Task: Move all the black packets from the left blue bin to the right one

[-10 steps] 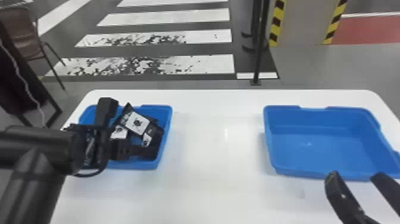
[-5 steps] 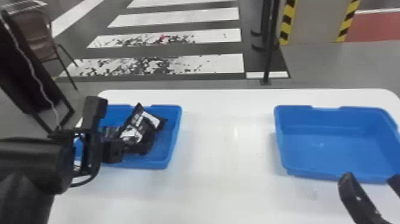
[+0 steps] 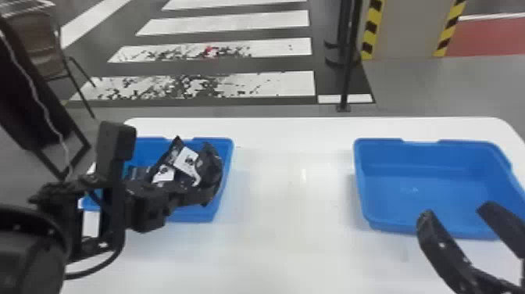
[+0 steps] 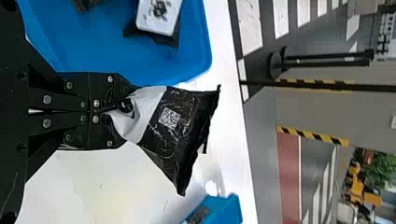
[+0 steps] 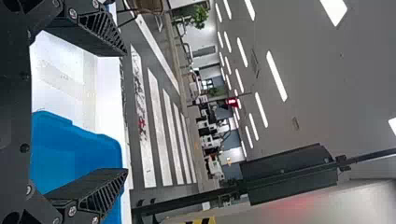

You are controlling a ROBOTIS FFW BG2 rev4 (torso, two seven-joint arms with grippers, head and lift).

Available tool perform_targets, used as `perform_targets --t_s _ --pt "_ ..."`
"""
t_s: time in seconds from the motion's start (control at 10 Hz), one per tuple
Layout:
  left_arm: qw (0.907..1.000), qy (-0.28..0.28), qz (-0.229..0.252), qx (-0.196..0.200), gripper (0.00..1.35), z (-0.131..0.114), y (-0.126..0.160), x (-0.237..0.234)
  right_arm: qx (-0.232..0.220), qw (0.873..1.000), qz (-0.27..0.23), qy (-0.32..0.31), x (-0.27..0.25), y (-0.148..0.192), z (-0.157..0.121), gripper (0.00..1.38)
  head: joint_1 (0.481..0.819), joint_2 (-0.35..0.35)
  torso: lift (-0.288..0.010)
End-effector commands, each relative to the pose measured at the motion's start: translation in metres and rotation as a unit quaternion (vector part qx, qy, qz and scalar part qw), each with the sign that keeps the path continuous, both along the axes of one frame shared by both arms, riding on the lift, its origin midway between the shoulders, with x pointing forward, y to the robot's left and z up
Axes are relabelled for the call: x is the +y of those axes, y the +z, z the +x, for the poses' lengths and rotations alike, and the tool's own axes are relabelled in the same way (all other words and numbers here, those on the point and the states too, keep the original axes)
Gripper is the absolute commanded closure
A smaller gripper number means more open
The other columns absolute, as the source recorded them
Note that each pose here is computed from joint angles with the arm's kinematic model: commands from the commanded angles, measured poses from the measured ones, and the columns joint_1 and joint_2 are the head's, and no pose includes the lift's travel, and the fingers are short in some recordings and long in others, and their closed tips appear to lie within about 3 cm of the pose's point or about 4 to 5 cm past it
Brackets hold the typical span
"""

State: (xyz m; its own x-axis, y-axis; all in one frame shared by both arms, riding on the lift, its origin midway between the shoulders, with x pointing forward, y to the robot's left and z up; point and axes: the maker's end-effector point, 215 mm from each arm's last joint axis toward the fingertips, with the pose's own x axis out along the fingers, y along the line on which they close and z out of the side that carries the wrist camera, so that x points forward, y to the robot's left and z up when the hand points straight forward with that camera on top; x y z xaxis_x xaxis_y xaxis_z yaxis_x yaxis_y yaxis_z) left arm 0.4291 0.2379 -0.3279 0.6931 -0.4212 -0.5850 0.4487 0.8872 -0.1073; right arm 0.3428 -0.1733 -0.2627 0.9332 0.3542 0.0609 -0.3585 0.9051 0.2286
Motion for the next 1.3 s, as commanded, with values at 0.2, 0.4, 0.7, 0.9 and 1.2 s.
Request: perform_targets --t_s 0.2,0.4,0.7,0.9,1.2 --pt "0.9936 -0.099 -0.053 -0.007 1.21 -0.022 0.003 -0.097 -0.023 0.997 0.036 0.060 0.042 0.022 0.014 0.15 0.695 0.049 -0.185" --pt "0.9857 -0.147 -0.082 -0.016 1.21 -0.031 0.015 -0.142 -0.015 0.993 0.048 0.103 0.069 0.021 0.020 0.15 0.695 0.016 -0.185" --pt "0.9740 -0.199 -0.106 -0.020 1.21 -0.043 0.026 -0.190 -0.012 0.986 0.065 0.156 0.104 0.015 0.027 0.15 0.695 -0.011 -0.185" --pt "0.9699 -0.215 -0.114 -0.013 1.21 -0.049 0.023 -0.204 -0.019 0.985 0.064 0.158 0.106 0.021 0.030 0.15 0.695 -0.032 -0.185" --pt "0.9654 -0.229 -0.124 -0.017 1.21 -0.049 0.029 -0.219 -0.025 0.982 0.068 0.174 0.117 0.025 0.033 0.15 0.695 -0.056 -0.185"
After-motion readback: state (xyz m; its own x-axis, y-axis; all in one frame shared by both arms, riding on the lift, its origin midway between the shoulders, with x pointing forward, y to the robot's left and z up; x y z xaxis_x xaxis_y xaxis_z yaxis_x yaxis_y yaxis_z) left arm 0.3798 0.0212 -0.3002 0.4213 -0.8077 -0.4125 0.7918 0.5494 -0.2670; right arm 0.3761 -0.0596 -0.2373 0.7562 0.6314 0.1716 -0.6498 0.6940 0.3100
